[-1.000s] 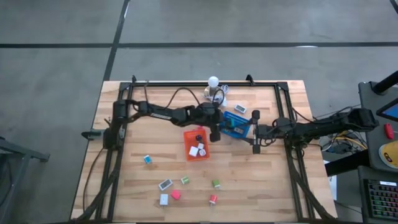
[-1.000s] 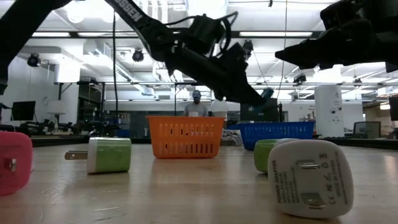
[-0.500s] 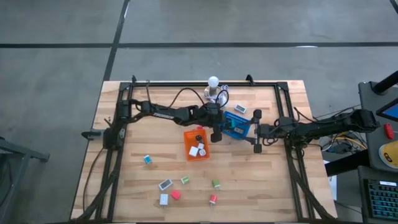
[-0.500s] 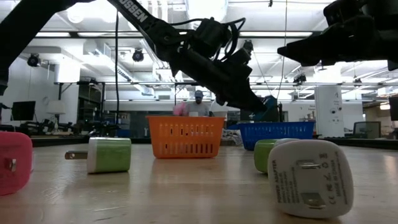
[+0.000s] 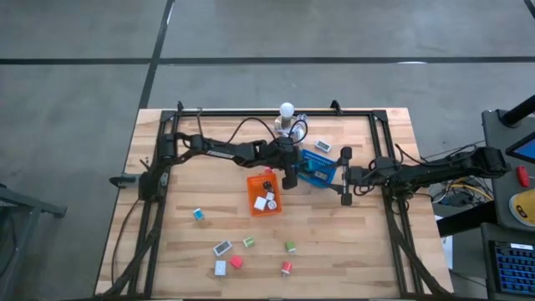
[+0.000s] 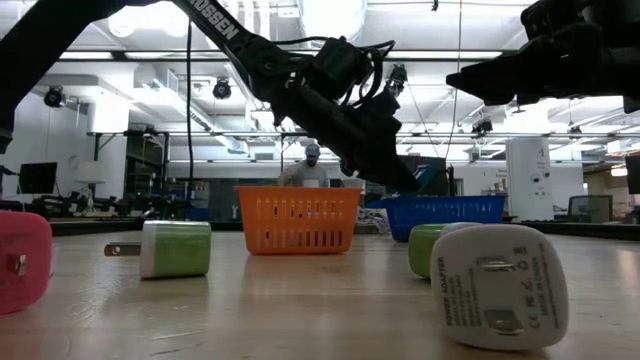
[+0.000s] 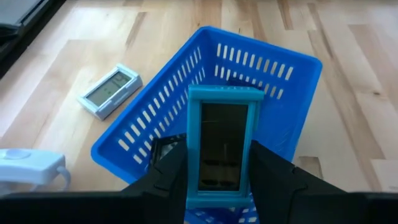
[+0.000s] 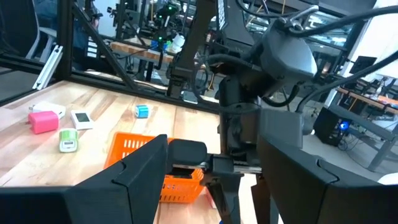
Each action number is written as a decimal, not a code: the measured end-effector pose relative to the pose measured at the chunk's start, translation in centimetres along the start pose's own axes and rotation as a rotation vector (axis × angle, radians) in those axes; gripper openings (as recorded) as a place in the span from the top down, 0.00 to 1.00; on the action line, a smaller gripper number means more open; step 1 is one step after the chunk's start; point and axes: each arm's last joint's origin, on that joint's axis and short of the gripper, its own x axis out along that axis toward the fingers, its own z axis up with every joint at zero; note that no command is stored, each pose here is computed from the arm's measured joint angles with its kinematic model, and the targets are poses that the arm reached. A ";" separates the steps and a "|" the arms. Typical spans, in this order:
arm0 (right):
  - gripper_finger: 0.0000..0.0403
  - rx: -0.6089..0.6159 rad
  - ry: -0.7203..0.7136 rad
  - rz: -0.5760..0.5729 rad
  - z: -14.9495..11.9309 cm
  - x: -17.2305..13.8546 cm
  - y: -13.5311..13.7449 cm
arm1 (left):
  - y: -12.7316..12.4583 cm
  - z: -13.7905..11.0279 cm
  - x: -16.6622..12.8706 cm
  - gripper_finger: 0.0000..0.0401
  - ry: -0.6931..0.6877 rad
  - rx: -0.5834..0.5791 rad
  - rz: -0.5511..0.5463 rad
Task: Pick & Place Office items
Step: Put the sky blue digital timer into the blue bin, then put the top pink white charger adapter into the orange bin
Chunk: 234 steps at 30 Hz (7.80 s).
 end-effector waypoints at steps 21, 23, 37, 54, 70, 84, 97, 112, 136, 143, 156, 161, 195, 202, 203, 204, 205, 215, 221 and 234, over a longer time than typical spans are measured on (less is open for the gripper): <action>0.40 0.000 0.001 -0.008 0.0 0.0 0.0 | -0.1 -0.8 0.6 0.53 0.036 -0.024 -0.005; 0.40 0.000 0.001 -0.009 0.0 0.0 0.0 | -0.1 -0.8 0.6 0.46 0.034 -0.024 -0.005; 0.40 0.009 0.005 -0.018 0.0 0.0 0.0 | -0.5 1.0 -0.5 0.39 -0.057 0.078 -0.007; 0.40 0.113 0.071 0.118 -0.7 0.4 1.6 | -5.1 -0.5 -9.3 0.39 -0.195 0.185 -0.004; 0.40 0.093 0.152 0.140 -0.1 3.7 2.2 | 0.0 -2.6 -12.7 0.39 0.126 -0.139 0.172; 0.40 0.081 0.166 0.156 -0.2 4.3 2.4 | 2.5 -4.0 -9.2 0.39 0.373 -0.260 0.125; 0.40 0.087 0.191 0.159 -0.2 3.9 2.3 | 2.8 -3.3 -5.2 0.39 0.550 -0.238 0.044; 0.40 0.079 0.192 0.160 -0.1 3.9 2.3 | 2.7 -4.0 -4.6 0.39 0.602 -0.233 0.031; 0.40 0.079 0.191 0.160 -0.1 3.8 2.3 | 3.4 -4.2 -4.7 0.73 0.610 -0.175 0.074; 0.40 0.079 0.194 0.160 -0.2 3.8 2.3 | 3.5 -4.2 -4.7 0.73 0.614 -0.157 0.084; 0.40 0.084 0.197 0.160 -0.2 3.8 2.3 | 5.6 -5.0 -5.6 0.73 0.685 -0.184 0.184; 0.40 0.086 0.197 0.161 -0.2 3.8 2.3 | 6.3 -5.3 -5.8 0.73 0.698 -0.198 0.191; 0.40 0.089 0.210 0.174 -0.3 3.8 2.5 | 5.1 -3.0 -7.9 0.73 0.293 -0.147 0.187; 0.40 0.086 0.197 0.174 -0.2 3.8 2.5 | 3.9 -3.9 -10.2 0.73 0.075 -0.162 0.192; 0.40 0.086 0.195 0.173 -0.2 3.8 2.5 | 3.7 -4.1 -10.5 0.73 0.042 -0.159 0.193; 0.40 0.086 0.195 0.173 -0.2 3.8 2.5 | 3.4 -4.3 -10.9 0.73 0.010 -0.153 0.194; 0.40 0.086 0.195 0.173 -0.2 3.8 2.5 | 3.1 -4.6 -11.3 0.73 -0.016 -0.147 0.192; 0.40 0.071 0.148 0.167 0.2 3.9 2.4 | 0.6 -6.1 -14.0 0.73 -0.262 -0.094 0.174; 0.40 0.066 0.128 0.163 0.4 3.9 2.3 | -0.6 -6.9 -14.1 0.73 -0.301 -0.041 0.170; 0.40 0.031 0.093 0.160 0.7 4.0 2.3 | -1.1 -6.0 -14.3 0.73 -0.368 -0.001 0.168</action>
